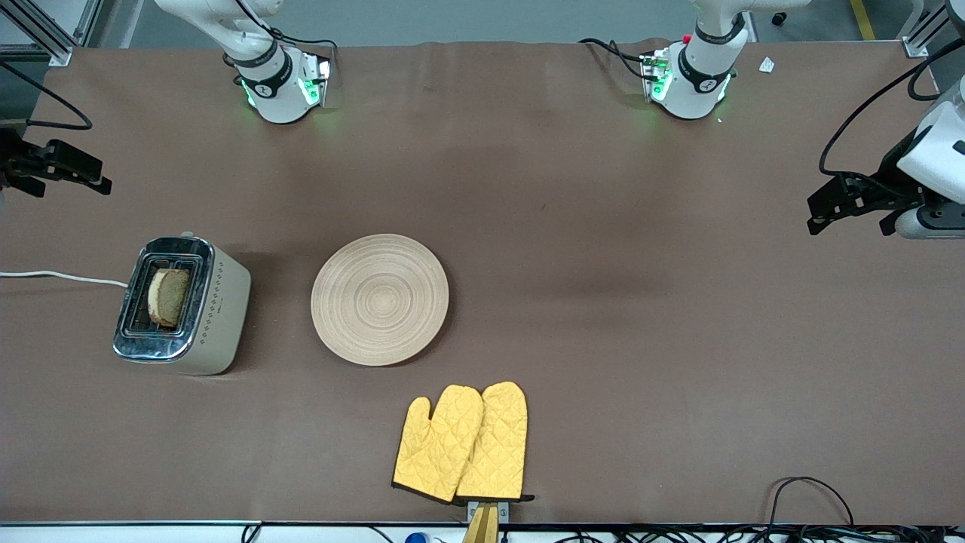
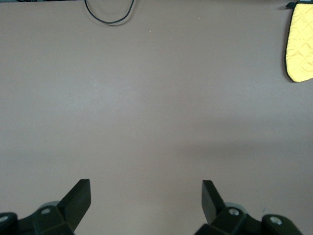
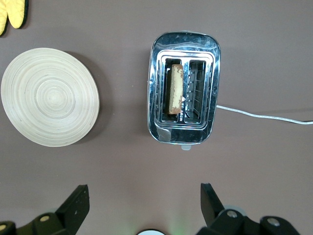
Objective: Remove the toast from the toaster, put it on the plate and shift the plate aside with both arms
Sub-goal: 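Move the right gripper toward the toast in the silver toaster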
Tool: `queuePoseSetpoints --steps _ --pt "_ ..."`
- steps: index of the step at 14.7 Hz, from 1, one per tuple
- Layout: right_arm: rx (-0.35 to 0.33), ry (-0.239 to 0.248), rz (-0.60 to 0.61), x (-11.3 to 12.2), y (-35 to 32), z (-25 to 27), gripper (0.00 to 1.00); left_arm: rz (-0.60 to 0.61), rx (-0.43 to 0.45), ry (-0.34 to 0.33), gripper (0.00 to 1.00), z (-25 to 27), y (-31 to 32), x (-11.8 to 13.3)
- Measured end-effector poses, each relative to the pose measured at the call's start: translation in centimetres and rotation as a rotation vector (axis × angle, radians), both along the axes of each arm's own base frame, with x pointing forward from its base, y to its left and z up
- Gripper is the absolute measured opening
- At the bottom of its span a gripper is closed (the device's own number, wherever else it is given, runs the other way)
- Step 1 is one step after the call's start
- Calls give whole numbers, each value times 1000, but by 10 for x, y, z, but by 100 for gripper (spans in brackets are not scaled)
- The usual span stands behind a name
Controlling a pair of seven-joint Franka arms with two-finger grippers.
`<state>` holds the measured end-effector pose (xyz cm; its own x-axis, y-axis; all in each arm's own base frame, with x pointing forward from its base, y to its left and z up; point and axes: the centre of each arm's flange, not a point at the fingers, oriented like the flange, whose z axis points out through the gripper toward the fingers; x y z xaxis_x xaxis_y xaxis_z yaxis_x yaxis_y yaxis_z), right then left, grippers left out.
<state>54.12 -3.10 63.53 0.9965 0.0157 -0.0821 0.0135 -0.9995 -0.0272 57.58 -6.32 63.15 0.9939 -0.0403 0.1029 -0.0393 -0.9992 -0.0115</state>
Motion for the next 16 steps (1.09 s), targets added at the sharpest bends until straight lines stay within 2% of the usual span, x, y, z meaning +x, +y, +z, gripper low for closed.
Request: queuePoseSetpoints --steps 8,16 --pt "-1 -12 -4 5 -2 -10 100 1 0 0 100 0 0 0" --pt "-20 -11 -8 37 -8 -122 100 2 0 0 100 0 1 0"
